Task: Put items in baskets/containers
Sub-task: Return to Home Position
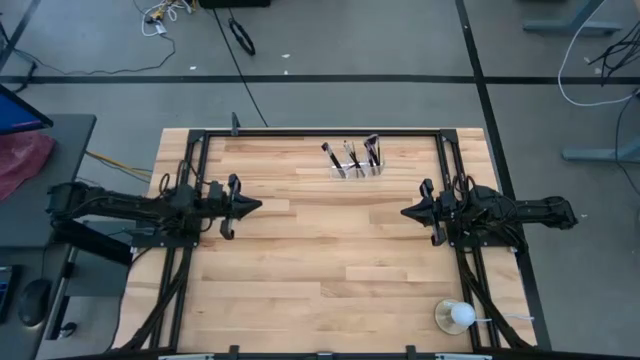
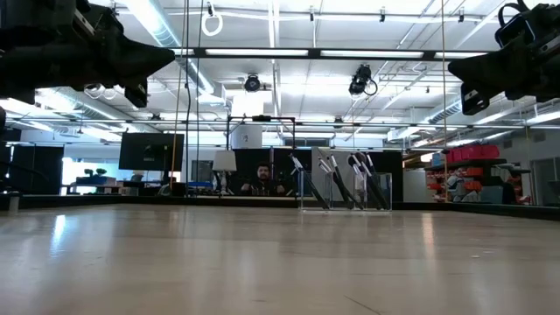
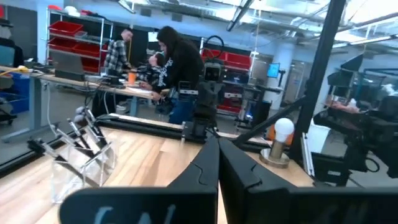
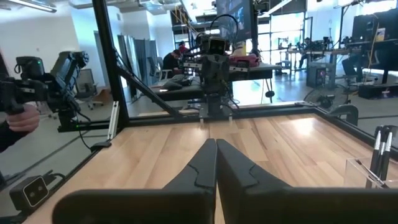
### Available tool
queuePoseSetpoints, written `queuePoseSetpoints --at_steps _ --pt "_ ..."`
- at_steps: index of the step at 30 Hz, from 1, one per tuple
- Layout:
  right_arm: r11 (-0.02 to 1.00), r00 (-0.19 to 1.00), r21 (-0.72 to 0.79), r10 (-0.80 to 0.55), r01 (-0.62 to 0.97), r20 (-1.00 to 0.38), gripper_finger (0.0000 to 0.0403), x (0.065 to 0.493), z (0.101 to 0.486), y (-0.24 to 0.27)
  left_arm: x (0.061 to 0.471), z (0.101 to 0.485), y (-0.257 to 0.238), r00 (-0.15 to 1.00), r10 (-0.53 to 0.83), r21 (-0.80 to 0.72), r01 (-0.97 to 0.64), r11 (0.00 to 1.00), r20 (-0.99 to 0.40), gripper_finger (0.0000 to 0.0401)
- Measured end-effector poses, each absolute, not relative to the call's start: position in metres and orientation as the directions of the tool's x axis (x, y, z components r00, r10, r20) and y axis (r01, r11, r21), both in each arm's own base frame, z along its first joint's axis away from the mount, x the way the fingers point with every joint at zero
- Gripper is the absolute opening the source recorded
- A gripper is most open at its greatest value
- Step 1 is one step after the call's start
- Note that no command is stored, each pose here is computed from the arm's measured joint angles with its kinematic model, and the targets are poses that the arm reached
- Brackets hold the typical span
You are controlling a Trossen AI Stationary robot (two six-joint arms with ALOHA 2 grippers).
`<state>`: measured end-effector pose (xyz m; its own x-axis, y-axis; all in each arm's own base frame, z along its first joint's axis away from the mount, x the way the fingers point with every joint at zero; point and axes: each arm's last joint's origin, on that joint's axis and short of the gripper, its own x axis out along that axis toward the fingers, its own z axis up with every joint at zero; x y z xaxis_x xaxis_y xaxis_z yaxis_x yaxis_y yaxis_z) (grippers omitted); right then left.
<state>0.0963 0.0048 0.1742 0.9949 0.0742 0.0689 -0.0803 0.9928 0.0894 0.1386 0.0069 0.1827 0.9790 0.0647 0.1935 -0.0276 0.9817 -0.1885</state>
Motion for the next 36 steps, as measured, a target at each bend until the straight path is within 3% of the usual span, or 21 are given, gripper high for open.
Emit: queuePoseSetpoints --at_steps 23,36 --pt "0.993 0.995 0.089 0.074 -0.08 0.069 0.0011 0.096 0.174 0.005 0.097 0.181 0.005 0.985 0.071 -0.177 -0.043 0.983 0.155 0.0002" --pt "0.993 0.994 0.089 0.074 -0.081 0.074 0.0011 0.096 0.175 0.005 0.098 0.169 0.005 0.998 0.064 -0.144 -0.06 0.988 0.026 0.0004"
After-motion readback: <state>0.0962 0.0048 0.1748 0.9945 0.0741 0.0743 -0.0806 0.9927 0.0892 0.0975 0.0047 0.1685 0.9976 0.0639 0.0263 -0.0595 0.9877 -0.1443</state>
